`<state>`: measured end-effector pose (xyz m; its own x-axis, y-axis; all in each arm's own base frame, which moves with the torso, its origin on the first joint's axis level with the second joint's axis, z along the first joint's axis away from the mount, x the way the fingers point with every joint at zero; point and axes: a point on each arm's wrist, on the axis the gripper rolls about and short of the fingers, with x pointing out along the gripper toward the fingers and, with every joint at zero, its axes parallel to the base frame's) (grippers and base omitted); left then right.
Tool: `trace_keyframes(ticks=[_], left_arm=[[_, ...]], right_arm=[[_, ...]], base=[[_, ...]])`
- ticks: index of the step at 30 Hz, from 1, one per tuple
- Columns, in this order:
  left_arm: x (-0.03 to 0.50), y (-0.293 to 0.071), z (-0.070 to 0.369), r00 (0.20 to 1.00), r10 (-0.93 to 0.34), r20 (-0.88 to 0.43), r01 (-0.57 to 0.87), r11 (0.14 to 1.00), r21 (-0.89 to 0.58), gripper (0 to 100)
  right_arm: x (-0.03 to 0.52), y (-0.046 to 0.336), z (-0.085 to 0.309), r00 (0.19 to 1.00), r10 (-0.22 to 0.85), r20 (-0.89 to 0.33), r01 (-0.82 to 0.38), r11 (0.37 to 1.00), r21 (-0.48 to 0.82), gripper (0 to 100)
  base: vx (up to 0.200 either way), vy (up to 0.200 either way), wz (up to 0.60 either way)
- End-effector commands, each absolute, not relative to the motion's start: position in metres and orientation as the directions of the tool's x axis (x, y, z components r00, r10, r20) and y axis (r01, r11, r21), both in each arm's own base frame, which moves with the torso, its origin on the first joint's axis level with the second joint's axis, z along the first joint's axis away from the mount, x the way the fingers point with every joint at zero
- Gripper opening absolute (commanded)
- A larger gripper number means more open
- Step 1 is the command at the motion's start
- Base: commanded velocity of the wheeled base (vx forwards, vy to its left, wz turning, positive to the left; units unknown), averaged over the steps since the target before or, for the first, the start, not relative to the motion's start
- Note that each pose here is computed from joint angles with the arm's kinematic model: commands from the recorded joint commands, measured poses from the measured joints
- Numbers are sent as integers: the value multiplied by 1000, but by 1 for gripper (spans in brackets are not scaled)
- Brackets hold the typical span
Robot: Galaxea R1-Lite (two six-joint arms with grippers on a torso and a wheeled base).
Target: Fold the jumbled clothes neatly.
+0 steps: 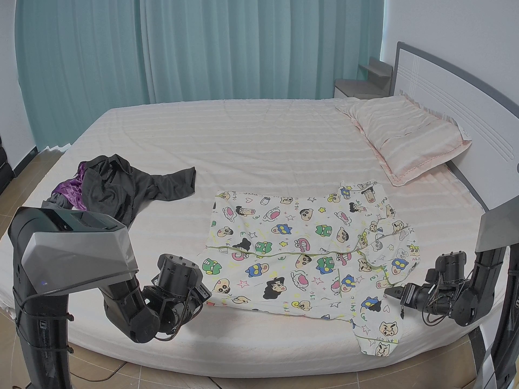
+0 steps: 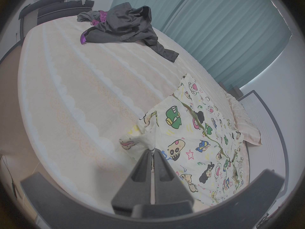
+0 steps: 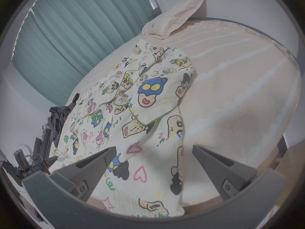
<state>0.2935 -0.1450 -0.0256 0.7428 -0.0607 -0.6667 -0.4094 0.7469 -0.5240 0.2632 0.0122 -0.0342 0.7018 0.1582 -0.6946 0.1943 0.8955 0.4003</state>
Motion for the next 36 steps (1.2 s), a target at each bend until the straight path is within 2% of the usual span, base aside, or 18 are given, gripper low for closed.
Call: trace_keyframes(ticks=[1, 6, 7, 10, 21, 30, 31, 36], left_arm=[[294, -145, -25, 744, -61, -666, -412, 743, -528, 0], [294, -144, -25, 744, -63, -665, -412, 741, -531, 0], [294, -145, -25, 742, -65, -667, -411, 742, -530, 0], [294, -145, -25, 742, -65, -667, -411, 742, -530, 0], [294, -144, -25, 745, -57, -665, -414, 742, -527, 0], [296, -144, -26, 765, -63, -641, -398, 736, -548, 0], [296, -144, -26, 765, -63, -641, -398, 736, -548, 0], [296, -144, -27, 763, -64, -643, -398, 736, -547, 0]], right_arm=[[271, 12, -50, 681, 170, -712, 185, 901, 392, 100], [281, 15, -59, 673, 200, -712, 164, 898, 407, 100], [282, 15, -60, 668, 224, -710, 150, 894, 423, 0], [288, 13, -60, 678, 248, -691, 132, 884, 447, 0], [330, -10, -42, 802, 190, -566, 122, 876, 466, 0], [346, -10, -41, 799, 194, -569, 118, 878, 464, 0], [345, -10, -42, 795, 196, -574, 119, 877, 465, 100], [340, -16, -45, 773, 181, -608, 156, 875, 459, 100]], base=[[0, 0, 0], [0, 0, 0], [0, 0, 0], [0, 0, 0], [0, 0, 0], [0, 0, 0], [0, 0, 0], [0, 0, 0]])
